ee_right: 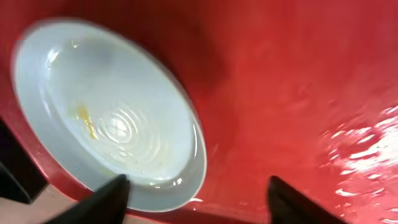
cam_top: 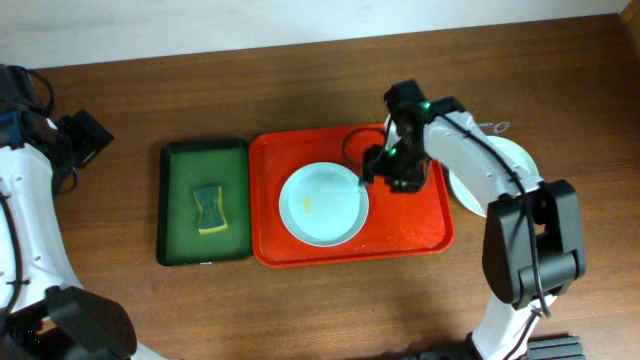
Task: Clean dirty plates on tray and stack at the side
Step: 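Grasp the other pale blue plate's rim and slide it to tray center, then hold the plate rim with right gripper while left arm moves to sponge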
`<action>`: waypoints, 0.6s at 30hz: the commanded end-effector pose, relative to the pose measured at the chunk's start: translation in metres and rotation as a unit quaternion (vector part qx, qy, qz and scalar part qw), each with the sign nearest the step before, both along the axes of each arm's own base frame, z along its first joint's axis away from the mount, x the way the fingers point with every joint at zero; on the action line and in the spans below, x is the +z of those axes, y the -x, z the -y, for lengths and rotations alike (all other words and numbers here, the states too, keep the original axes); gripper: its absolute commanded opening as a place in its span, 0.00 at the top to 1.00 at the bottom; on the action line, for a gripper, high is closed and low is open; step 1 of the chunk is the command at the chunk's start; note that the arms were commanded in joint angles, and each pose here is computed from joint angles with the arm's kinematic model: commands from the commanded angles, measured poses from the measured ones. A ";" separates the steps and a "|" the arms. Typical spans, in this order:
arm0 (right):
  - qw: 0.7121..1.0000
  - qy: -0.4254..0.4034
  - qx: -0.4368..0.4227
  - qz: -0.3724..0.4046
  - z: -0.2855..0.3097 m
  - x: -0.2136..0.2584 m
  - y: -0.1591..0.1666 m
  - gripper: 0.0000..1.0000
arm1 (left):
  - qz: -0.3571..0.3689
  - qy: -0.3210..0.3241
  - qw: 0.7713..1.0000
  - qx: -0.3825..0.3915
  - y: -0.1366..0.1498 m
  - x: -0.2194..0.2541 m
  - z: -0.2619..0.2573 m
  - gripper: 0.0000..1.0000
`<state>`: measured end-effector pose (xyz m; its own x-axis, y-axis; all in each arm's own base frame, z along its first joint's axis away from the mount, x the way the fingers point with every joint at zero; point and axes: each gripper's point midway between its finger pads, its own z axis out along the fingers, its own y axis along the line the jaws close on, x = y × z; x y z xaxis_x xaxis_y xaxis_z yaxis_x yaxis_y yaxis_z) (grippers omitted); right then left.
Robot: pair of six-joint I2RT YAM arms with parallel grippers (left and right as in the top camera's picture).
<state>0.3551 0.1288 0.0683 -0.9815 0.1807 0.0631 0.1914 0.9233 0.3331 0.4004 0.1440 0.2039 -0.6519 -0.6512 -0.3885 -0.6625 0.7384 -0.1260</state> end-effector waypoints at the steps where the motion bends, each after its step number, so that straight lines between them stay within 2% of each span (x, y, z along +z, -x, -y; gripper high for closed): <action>1: 1.000 0.005 -0.010 0.019 0.023 0.006 -0.013 0.21 | 0.022 -0.001 1.000 0.006 -0.001 0.016 -0.001 0.01; 4: 0.999 0.011 0.027 0.031 0.034 0.004 -0.013 0.27 | 0.023 -0.001 1.000 0.006 -0.001 0.016 -0.001 0.01; 6: 0.999 0.014 0.028 0.019 0.035 -0.002 -0.006 0.37 | 0.022 -0.001 1.000 0.006 -0.001 0.016 -0.001 0.01; 10: 0.999 0.010 0.032 -0.005 0.026 -0.018 0.011 0.37 | 0.023 -0.001 1.000 0.006 -0.001 0.016 -0.001 0.01; 13: 0.998 -0.044 0.020 -0.038 0.004 -0.011 0.024 0.38 | 0.023 -0.001 1.000 0.006 -0.001 0.016 -0.001 0.01; 18: 0.997 -0.027 0.046 -0.055 -0.017 -0.012 0.039 0.37 | 0.023 -0.002 1.000 0.006 -0.001 0.016 -0.001 0.01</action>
<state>0.3250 0.1317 0.0568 -0.9818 0.1040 0.1589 0.1572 0.9149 0.3718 0.4004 0.1440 0.2039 -0.6519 -0.6512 -0.3885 -0.6625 0.7384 -0.1260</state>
